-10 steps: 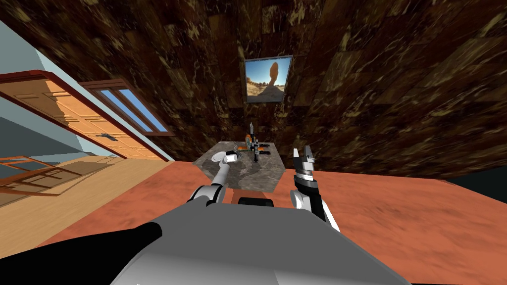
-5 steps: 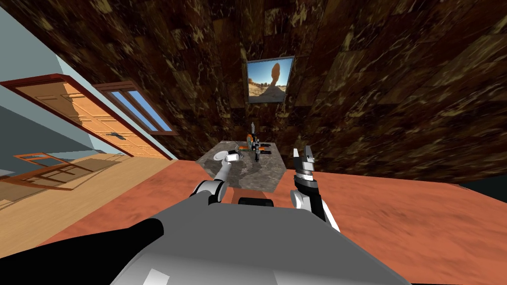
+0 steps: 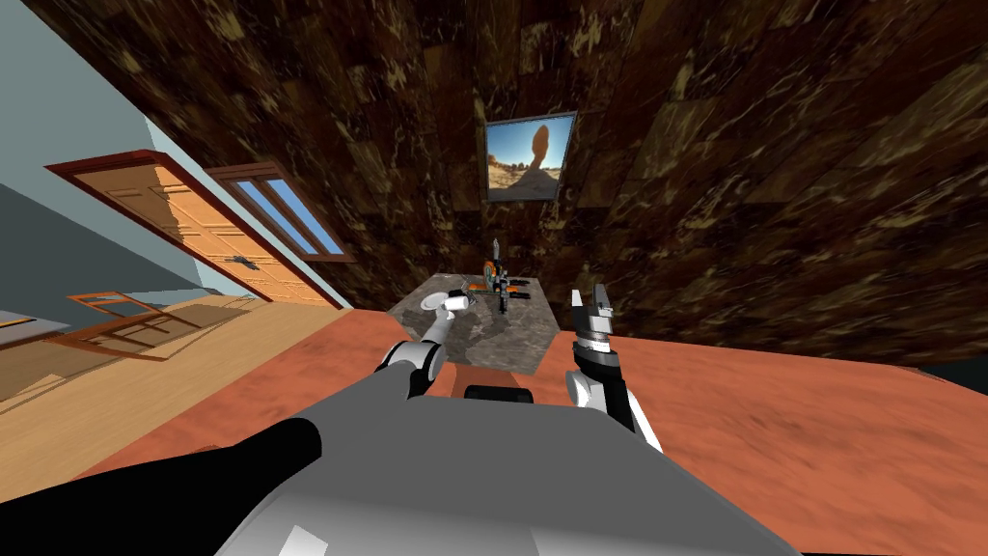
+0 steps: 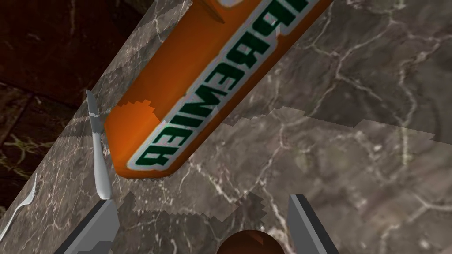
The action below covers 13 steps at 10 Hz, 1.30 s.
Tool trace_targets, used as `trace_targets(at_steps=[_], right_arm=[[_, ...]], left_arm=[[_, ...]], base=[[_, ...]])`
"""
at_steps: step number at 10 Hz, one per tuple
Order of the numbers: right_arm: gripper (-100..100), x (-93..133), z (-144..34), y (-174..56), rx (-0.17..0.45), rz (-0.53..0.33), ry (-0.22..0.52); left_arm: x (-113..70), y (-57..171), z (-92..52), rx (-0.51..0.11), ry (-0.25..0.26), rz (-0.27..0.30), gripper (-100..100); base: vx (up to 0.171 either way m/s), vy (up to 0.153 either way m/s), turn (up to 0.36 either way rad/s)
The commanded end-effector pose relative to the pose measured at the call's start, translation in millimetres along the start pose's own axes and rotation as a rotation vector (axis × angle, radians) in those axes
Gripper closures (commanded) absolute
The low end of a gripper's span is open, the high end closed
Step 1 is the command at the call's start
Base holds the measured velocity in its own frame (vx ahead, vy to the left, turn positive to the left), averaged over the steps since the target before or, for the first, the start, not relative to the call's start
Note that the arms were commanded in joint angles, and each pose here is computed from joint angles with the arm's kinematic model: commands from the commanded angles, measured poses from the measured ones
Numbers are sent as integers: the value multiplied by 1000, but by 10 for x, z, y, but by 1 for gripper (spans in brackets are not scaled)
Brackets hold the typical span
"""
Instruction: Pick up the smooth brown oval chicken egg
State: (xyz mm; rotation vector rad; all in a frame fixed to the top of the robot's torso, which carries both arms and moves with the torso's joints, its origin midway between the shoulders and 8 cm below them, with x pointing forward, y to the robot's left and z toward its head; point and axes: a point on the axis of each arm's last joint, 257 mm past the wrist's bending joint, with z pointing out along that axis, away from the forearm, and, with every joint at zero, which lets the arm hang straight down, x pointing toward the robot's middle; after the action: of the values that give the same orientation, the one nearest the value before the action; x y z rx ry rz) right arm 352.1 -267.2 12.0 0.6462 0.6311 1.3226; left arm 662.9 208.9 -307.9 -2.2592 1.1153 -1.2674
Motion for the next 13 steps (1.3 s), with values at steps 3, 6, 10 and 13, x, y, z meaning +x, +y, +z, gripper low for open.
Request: trace_targets(at_steps=[3,6,10,13], right_arm=[[0,0,0,0,0,0,0],[0,0,0,0,0,0,0],[0,0,0,0,0,0,0],[0,0,0,0,0,0,0]], left_arm=[[88,-19,77,5,5,16,-100],[-8,164,145,-45,-35,17,-100],[120,140,198,-48,-39,37,-100],[133,113,204,-40,-30,36,100]], base=[[-17,4,38],[-29,5,22],[-31,9,53],[-3,1,-3]])
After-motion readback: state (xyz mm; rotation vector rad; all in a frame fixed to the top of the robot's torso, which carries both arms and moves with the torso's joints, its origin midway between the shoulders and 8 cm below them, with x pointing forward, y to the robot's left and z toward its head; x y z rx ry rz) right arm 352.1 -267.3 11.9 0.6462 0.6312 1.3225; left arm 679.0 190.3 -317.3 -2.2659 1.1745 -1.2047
